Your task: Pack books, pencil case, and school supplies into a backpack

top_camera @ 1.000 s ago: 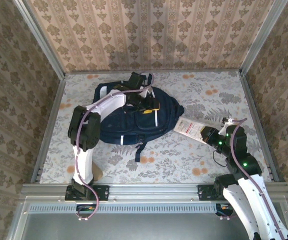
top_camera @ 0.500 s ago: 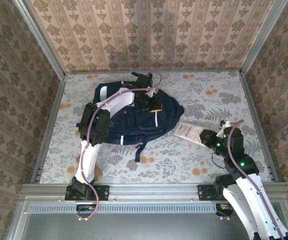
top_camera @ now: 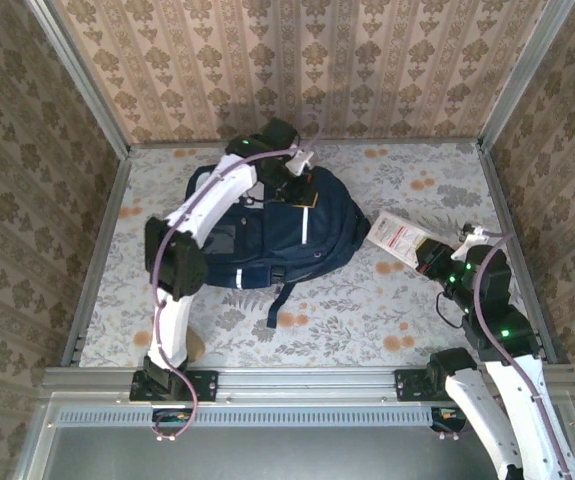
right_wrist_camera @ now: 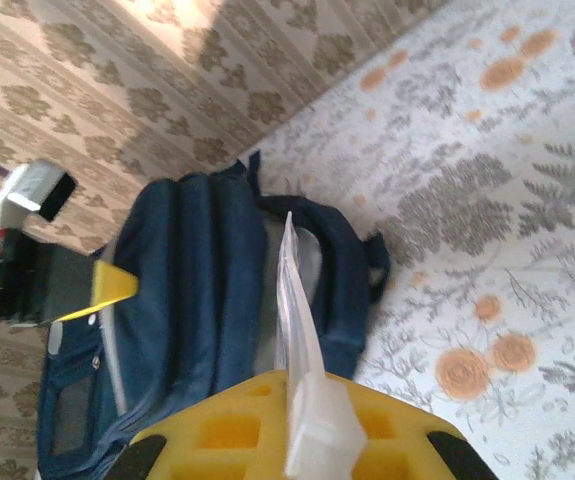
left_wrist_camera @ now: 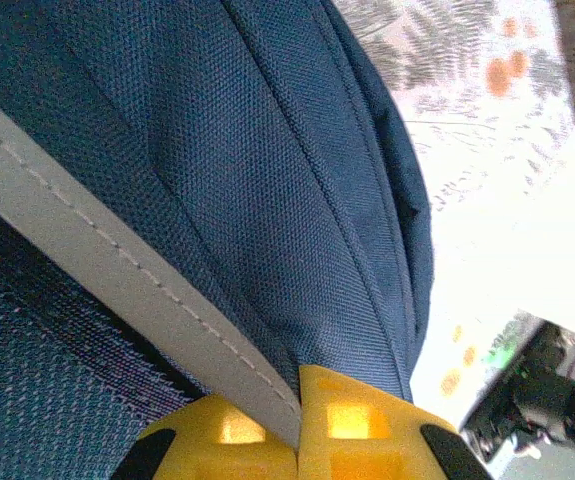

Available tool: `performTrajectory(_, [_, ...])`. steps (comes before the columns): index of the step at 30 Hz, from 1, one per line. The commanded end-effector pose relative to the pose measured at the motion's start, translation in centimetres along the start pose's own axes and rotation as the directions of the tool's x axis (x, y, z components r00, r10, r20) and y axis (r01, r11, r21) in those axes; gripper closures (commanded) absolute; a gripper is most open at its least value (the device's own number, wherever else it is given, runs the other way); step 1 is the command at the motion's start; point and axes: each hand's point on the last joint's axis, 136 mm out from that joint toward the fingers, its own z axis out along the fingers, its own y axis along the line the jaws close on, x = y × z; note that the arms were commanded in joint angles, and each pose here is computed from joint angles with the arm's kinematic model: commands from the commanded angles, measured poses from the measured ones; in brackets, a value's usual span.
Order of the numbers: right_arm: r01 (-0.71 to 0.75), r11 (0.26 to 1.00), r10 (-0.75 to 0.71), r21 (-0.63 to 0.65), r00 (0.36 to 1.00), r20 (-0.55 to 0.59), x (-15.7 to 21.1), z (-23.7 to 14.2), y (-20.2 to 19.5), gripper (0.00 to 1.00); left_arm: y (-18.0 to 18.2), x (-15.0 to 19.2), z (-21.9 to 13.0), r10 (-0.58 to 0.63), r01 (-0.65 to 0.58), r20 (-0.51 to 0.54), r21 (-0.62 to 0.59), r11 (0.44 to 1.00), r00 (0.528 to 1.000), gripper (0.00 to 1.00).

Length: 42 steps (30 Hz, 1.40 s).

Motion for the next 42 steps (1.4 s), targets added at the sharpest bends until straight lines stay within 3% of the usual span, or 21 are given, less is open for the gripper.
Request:
performTrajectory(1, [0.039, 0.996, -0.036, -0.079, 0.999, 0.03, -1.1, -0.7, 2.0, 1.0, -5.5, 0.8, -9.2, 0.18, -0.191, 0.144, 0.068, 0.979, 0.973, 1.0])
performTrajectory(3, [0.012, 0.992, -0.012, -0.122, 1.0, 0.006, -0.4, -0.3, 2.4, 1.0, -5.7, 1.0, -11.3, 0.177, -0.199, 0.203, 0.093, 0.976, 0.963, 1.0])
performTrajectory(9, [-0.097, 0.943, 0.058, -0.318, 0.99, -0.129, 3.1, 0.9, 4.5, 1.0, -6.5, 1.1, -16.8, 0.084, -0.228, 0.383, 0.349, 0.909, 0.92, 1.0])
performTrajectory(16, [-0.212, 0.85, 0.089, -0.482, 0.96, -0.266, 5.0, 1.9, 7.8, 1.0, -8.1, 2.2, -18.2, 0.112, -0.303, 0.398, 0.458, 0.836, 0.911, 1.0])
performTrajectory(26, [-0.283, 0.851, 0.175, -0.443, 0.947, -0.269, 6.9, 7.4, 11.2, 1.0, -9.9, 1.2, -19.3, 0.112, -0.33, 0.412, 0.509, 0.795, 0.904, 1.0])
performTrajectory(33, [-0.179, 0.912, 0.076, -0.369, 0.958, -0.276, 10.8, 13.6, 15.4, 0.99, -10.3, 1.0, -19.6, 0.12, -0.346, 0.419, 0.52, 0.781, 0.9, 1.0])
performTrajectory(38, [-0.17, 0.91, 0.043, -0.379, 0.946, -0.321, 14.5, 18.6, 19.0, 0.92, -10.6, 0.5, -19.3, 0.124, -0.35, 0.413, 0.531, 0.772, 0.902, 1.0])
performTrajectory(42, [-0.124, 0.923, -0.021, -0.364, 0.928, -0.371, 17.3, 22.1, 20.6, 0.77, -10.2, 0.0, -18.7, 0.113, -0.336, 0.406, 0.534, 0.776, 0.907, 1.0])
